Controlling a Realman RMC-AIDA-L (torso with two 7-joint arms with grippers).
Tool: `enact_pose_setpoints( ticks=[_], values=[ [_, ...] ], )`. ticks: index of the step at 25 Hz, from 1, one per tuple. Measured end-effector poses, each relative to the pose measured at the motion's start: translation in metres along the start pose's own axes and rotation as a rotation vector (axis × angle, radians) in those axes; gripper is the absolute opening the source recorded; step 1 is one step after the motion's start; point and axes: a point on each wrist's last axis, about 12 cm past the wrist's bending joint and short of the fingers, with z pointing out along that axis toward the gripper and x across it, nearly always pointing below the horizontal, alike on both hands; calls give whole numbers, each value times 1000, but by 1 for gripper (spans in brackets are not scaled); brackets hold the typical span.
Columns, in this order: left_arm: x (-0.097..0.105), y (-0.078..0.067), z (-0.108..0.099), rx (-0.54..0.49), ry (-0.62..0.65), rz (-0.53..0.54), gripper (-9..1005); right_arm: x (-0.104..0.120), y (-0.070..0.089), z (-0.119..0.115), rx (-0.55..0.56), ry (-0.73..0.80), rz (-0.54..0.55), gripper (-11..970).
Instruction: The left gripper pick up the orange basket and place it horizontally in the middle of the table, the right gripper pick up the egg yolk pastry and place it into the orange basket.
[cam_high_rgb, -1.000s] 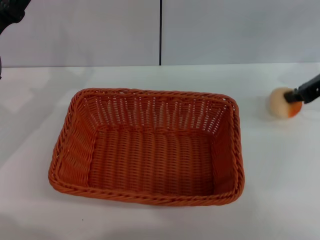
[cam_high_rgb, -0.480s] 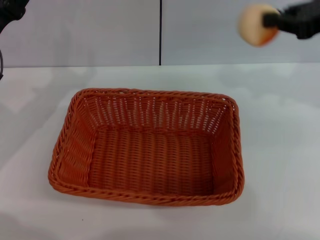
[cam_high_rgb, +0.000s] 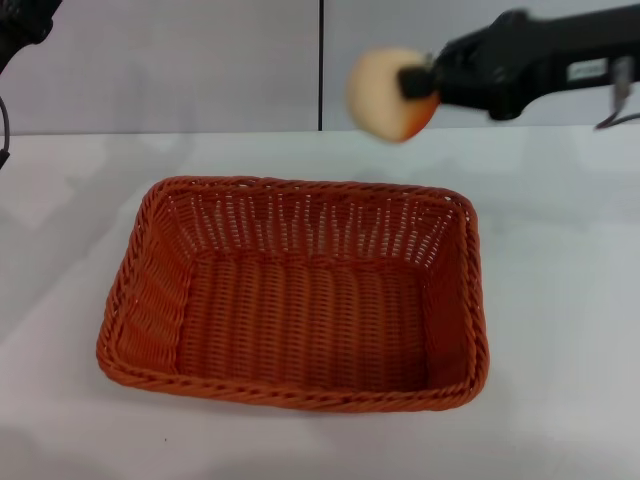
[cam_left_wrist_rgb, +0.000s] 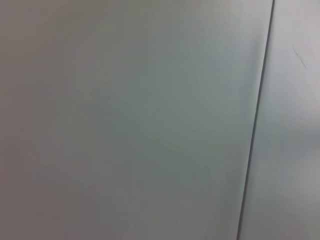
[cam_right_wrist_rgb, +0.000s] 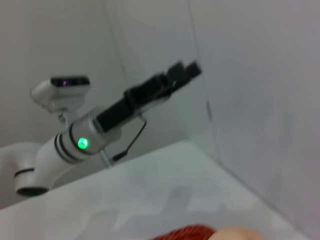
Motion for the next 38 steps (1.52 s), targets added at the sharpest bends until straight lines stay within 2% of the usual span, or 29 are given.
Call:
enact_pose_setpoints(
  ticks=[4,7,17,22,25,28,29,30,33,34,35,38],
  values=[
    [1,0,-1,-4,2,-7,616,7,-5,15,-56,36,55,71],
    [2,0,-1,-5,2,-9,616,8,-5,15,-56,37,55,106],
    [0,1,-1,-8,-2,-6,616,16,-5,1,-21,19,50,467],
    [0,1,-3,-13,-2,-7,616,28,-8,-22,65,-72,30,597],
    [1,1,-5,-17,-3,-7,616,52,-11,-51,182,-238,-17,668],
    [1,1,-6,-19,-3,-8,616,68,-11,-64,247,-338,-52,668],
    [1,1,-7,-21,-2,-8,616,92,-8,-81,351,-482,-111,668],
    [1,1,-7,-21,-2,-8,616,92,-8,-81,351,-482,-111,668],
    [1,1,-8,-24,-3,-10,616,129,-2,-102,556,-653,-204,668],
    [2,0,-8,-24,-3,-11,616,152,5,-111,721,-746,-255,668],
    [2,0,-8,-24,-3,-11,616,152,5,-111,721,-746,-255,668],
    [3,0,-9,-27,-5,-11,616,181,15,-121,959,-843,-282,668]
  ],
)
